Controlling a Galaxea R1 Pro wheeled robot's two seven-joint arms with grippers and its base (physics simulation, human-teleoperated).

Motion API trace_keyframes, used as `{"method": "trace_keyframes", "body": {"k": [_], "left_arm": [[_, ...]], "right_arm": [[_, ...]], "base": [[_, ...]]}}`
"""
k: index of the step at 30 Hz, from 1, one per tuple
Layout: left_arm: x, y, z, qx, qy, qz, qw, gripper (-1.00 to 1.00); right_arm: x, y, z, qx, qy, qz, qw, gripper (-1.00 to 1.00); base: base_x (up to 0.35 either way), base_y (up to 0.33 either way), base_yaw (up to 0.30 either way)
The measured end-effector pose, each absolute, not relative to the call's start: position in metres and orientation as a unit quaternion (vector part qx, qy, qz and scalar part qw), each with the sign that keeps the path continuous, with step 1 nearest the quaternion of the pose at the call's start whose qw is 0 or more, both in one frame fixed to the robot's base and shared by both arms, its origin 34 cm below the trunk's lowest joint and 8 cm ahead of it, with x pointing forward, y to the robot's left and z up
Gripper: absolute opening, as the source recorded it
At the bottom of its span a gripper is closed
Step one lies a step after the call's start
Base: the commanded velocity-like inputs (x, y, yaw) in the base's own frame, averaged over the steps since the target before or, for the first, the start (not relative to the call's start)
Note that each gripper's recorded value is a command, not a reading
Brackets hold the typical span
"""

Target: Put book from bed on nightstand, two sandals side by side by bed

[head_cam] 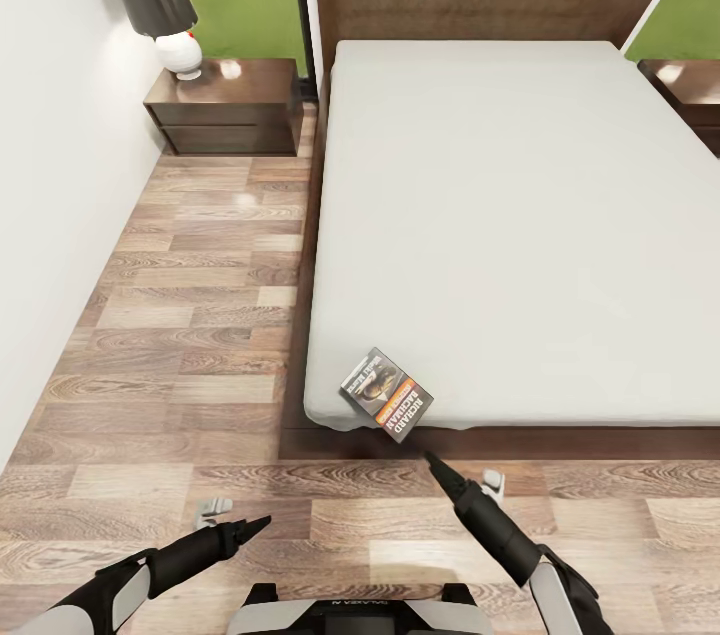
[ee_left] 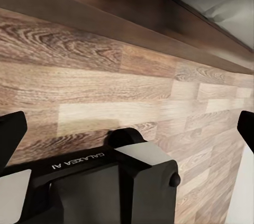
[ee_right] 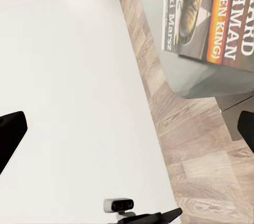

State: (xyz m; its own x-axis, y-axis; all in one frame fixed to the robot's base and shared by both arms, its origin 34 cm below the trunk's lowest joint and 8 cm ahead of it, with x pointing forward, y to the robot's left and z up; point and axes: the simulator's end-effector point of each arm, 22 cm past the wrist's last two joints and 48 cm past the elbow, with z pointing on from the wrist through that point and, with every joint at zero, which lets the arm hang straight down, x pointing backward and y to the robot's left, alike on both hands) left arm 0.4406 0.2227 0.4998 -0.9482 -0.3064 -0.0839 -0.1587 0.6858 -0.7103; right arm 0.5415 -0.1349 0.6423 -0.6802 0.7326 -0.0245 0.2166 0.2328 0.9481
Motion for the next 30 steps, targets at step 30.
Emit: {"method": "trace_keyframes", "body": {"k": [30], "left_arm": [[0.441, 0.207, 0.501, -0.130, 0.908, -0.386, 0.097, 1.00]], "right_arm": [[0.559, -0.135, 0.630, 0.327, 0.758, 0.509, 0.242, 1.00]], "base": [[0.000, 0.000, 0.000]]}}
